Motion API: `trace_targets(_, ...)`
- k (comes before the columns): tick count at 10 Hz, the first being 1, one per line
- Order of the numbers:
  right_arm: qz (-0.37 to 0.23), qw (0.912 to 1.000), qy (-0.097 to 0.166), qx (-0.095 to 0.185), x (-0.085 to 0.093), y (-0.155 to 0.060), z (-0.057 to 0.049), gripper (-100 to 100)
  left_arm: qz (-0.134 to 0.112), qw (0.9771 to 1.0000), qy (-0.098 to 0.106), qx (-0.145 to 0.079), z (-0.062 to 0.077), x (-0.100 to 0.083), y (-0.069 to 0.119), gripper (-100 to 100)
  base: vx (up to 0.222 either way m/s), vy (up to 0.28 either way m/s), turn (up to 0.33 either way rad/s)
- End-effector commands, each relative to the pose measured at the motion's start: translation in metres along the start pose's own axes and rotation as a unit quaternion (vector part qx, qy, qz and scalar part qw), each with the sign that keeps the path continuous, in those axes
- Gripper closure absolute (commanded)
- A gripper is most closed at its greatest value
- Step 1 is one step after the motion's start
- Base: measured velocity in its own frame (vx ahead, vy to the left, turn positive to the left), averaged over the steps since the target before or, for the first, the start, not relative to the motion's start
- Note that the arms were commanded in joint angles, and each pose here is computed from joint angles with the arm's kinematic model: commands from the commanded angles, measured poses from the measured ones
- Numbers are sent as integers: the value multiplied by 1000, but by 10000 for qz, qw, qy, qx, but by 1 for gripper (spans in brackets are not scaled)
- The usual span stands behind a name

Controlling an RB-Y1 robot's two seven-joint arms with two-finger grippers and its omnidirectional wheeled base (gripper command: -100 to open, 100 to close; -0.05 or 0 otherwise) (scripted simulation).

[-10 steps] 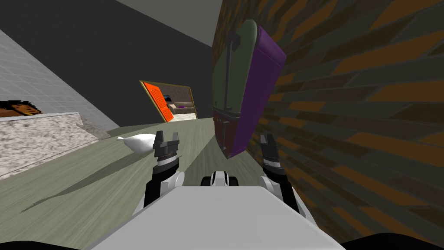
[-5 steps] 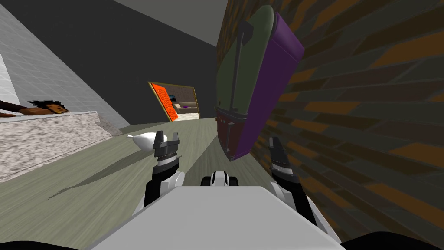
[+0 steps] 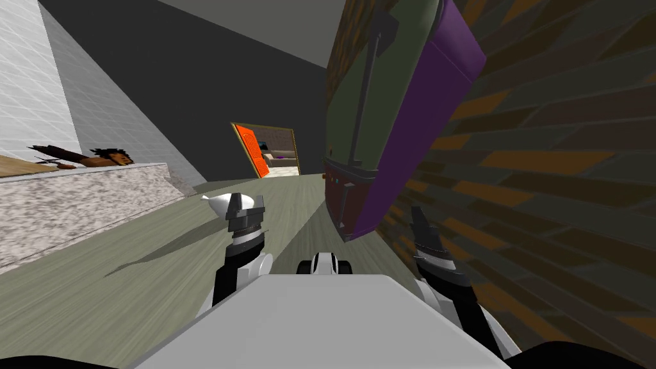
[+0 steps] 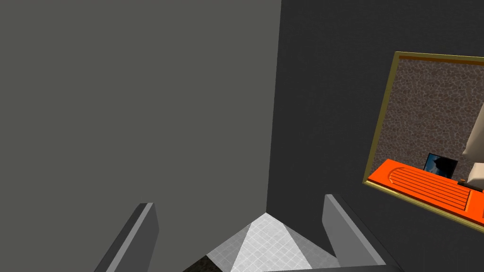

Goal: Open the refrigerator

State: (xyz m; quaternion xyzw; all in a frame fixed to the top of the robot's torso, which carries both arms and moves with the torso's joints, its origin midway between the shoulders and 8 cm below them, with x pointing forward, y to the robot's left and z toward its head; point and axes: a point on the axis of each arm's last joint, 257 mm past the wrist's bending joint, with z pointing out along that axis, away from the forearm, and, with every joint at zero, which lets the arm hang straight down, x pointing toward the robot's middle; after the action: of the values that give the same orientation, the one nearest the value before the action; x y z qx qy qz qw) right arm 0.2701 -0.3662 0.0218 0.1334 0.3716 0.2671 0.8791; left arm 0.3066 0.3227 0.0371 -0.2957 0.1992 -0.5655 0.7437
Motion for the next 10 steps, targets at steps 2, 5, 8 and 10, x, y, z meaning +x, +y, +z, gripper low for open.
trace_targets(2, -1019, 9948, 72, 49, -26, -8, -13, -100, 0, 10000, 0, 0, 0, 0, 0, 0, 72, 47, 89)
trace_targets(5, -1810, 9833, 191, 80, -44, -13, -24, -100, 0, 10000, 0, 0, 0, 0, 0, 0, 91, 62, 146)
trace_targets(8, -2473, 9685, 257, 86, -59, -16, -29, -100, 0, 10000, 0, 0, 0, 0, 0, 0, 86, 50, 71)
trace_targets(10, -2948, 9549, 340, 90, -70, -18, -35, -100, 0, 10000, 0, 0, 0, 0, 0, 0, 69, 45, 99)
